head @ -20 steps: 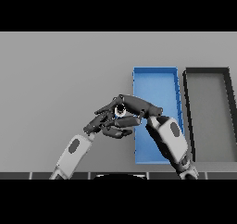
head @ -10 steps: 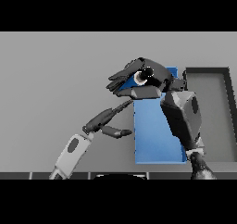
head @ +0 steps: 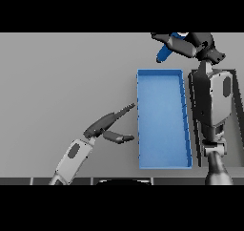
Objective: Pick up the blue pipe and place it into the blue bin.
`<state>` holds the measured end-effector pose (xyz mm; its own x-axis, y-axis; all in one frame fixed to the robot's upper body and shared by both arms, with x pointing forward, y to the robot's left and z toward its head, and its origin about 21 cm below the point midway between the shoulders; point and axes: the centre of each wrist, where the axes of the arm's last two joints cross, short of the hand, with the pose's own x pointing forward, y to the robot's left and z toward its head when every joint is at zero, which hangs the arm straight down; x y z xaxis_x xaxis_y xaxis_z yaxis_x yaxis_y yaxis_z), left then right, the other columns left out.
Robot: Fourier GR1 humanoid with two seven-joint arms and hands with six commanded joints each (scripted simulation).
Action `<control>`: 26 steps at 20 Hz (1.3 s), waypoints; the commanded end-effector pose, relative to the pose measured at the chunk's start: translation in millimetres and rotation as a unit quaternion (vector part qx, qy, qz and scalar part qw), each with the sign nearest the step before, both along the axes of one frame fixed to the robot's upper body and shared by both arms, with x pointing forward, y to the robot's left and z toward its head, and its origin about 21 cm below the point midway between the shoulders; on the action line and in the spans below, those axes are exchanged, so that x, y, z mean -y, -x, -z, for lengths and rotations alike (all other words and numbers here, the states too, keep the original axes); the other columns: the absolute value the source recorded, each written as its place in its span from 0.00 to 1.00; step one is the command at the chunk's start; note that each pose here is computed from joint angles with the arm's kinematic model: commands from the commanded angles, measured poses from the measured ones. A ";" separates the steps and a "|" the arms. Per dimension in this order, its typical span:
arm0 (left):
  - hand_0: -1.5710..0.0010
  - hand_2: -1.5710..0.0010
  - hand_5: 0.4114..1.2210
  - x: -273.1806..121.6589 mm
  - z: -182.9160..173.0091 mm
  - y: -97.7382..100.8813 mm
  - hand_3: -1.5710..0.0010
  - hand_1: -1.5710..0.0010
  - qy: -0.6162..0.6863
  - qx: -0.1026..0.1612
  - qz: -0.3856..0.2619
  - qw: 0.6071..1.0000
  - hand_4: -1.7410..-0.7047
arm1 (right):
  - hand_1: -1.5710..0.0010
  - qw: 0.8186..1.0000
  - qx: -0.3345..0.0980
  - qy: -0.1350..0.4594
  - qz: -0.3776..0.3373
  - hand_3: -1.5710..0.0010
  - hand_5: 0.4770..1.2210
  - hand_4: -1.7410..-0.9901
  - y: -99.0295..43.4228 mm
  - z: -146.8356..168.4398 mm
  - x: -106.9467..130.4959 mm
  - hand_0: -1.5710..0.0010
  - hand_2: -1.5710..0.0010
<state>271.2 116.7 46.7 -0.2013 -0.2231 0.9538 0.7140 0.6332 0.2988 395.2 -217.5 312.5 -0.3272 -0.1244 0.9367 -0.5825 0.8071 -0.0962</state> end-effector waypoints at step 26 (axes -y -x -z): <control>1.00 1.00 0.02 -1.3 -1.1 6.3 1.00 1.00 0.001 -0.003 -0.003 1.000 0.83 | 0.56 0.861 -0.396 0.215 0.235 0.74 1.00 0.44 30.8 214.3 51.7 0.52 0.56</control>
<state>264.9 118.1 47.8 -0.1943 -0.2222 0.9554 0.7115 0.6386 0.2932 364.4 -269.3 98.1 0.5143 0.2660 0.8153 -0.2260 0.9591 -0.1703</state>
